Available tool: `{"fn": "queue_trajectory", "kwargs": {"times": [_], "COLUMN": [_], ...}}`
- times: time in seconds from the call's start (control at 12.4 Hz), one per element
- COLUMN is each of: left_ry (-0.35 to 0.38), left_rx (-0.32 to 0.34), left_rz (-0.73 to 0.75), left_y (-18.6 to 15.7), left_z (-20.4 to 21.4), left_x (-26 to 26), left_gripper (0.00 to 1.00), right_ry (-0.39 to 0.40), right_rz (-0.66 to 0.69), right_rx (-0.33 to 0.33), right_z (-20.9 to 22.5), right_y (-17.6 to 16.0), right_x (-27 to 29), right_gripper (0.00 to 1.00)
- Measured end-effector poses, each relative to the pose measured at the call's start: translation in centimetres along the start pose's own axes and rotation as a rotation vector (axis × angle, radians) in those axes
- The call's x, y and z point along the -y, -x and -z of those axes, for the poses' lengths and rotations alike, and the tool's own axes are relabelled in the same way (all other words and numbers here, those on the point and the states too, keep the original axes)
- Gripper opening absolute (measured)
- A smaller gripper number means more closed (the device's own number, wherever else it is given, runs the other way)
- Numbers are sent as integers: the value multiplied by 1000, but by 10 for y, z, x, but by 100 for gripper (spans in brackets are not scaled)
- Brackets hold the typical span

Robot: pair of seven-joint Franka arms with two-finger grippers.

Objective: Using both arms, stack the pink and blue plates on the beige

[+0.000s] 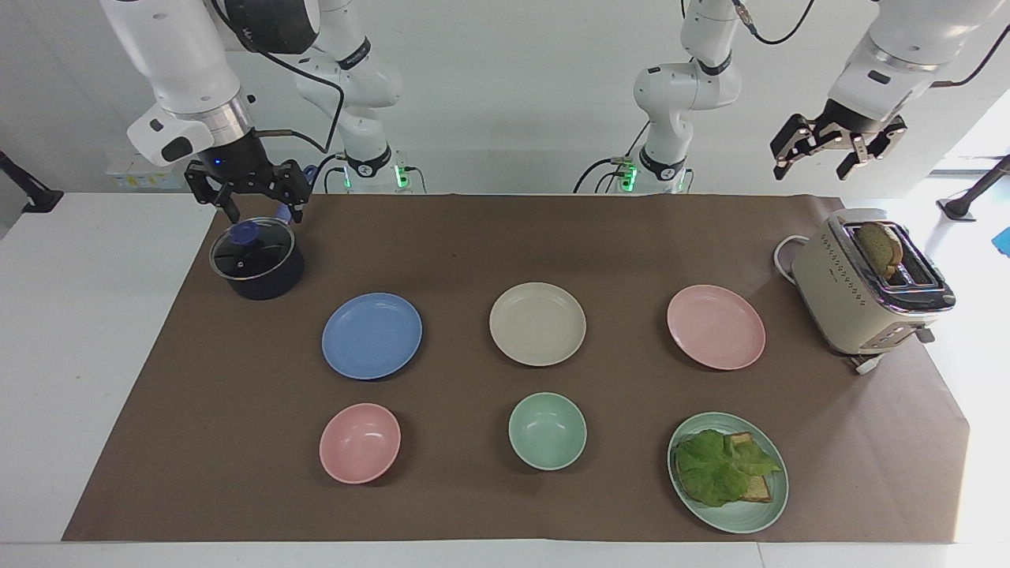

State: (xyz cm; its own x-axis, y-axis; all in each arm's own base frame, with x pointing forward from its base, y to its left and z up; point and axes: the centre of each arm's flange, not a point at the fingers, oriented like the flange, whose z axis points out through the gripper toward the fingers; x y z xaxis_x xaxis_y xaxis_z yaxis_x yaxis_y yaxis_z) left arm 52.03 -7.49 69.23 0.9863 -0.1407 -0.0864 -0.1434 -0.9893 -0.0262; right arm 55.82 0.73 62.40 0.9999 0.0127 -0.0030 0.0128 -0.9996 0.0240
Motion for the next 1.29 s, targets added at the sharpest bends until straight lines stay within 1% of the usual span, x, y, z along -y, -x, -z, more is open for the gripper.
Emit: {"fn": "queue_trajectory", "kwargs": {"times": [0.08, 0.16, 0.24, 0.48, 0.56, 1.29], "left_ry": [-4, -5, -3, 12, 16, 16], "left_rx": [1, 4, 8, 14, 14, 16], "left_rz": [-22, -21, 3, 106, 116, 113], "left_y": [5, 9, 12, 16, 17, 17], "left_z": [1, 0, -1, -4, -4, -5], "left_x": [-17, -19, -7, 56, 63, 60], "left_gripper": [100, 100, 100, 100, 100, 100], "right_ry": [0, 0, 0, 0, 0, 0], "right_rz": [0, 0, 0, 0, 0, 0], "right_rx": [0, -1, -2, -3, -3, -4], "right_z": [0, 1, 1, 2, 2, 2], "right_y": [0, 0, 0, 1, 1, 1], "right_x": [0, 0, 0, 0, 0, 0], "right_gripper": [100, 100, 100, 100, 100, 100]}}
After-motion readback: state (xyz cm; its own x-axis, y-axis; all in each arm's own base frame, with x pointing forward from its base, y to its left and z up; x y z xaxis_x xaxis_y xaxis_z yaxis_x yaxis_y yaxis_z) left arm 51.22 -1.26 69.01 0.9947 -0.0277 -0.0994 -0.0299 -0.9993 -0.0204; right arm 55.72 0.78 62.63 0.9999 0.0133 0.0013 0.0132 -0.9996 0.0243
